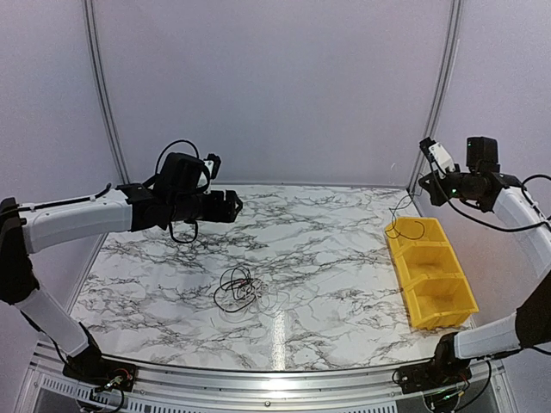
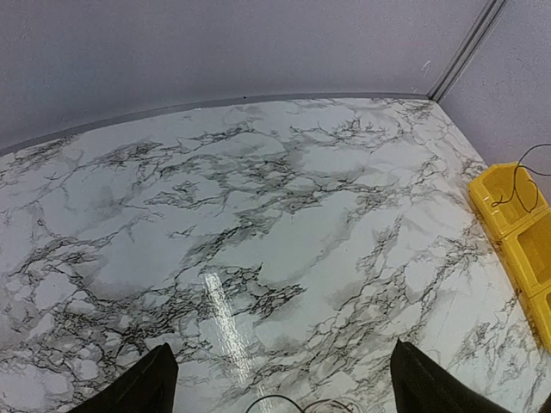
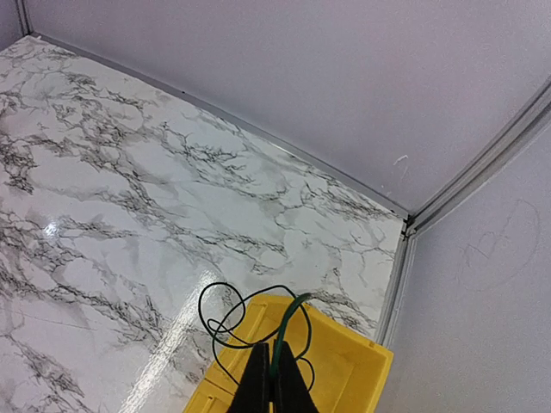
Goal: Untangle the cables
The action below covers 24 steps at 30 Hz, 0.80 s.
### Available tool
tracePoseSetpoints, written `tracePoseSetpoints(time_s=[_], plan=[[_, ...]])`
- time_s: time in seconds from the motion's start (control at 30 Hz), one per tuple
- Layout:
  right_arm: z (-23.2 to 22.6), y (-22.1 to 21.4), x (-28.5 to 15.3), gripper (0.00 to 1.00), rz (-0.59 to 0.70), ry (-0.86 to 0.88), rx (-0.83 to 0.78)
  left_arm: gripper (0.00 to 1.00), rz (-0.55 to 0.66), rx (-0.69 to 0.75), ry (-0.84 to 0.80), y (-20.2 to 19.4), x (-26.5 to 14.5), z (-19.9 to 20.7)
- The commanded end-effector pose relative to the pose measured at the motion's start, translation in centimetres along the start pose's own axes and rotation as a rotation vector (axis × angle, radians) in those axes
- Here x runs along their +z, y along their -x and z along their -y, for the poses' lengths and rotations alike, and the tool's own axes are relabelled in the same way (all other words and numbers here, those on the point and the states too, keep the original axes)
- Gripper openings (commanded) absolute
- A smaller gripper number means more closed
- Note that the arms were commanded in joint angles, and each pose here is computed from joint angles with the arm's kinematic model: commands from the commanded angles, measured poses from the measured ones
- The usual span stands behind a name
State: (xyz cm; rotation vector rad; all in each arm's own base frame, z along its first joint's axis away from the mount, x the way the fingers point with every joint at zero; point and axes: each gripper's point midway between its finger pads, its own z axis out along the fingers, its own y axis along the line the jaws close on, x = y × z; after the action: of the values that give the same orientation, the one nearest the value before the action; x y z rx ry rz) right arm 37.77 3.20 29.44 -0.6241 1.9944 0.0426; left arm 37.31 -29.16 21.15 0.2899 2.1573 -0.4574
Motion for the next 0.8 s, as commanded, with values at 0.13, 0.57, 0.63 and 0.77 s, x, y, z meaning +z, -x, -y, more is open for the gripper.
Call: tracePoseSetpoints(time_s=[0.13, 0.57, 0.63, 0.77], plan=[[5.9, -0.9, -0.2, 0.00, 0.000, -0.215, 0.035, 0.88, 0.037, -0.041, -0.079, 1.5, -1.7, 2.0], [7.9, -5.6, 0.8, 0.00, -0.136, -0.251, 0.051, 0.89, 0.036, -0.033, -0.068, 1.3, -1.6, 1.9], [7.6, -6.4, 0.9, 0.00, -0.161, -0.237, 0.044, 0.89, 0.037, -0.034, -0.070, 1.3, -1.6, 2.0], [5.5, -8.3, 2.0, 0.00, -0.213, -0.116, 0.025, 0.89, 0.045, -0.037, -0.075, 1.6, -1.9, 2.1]])
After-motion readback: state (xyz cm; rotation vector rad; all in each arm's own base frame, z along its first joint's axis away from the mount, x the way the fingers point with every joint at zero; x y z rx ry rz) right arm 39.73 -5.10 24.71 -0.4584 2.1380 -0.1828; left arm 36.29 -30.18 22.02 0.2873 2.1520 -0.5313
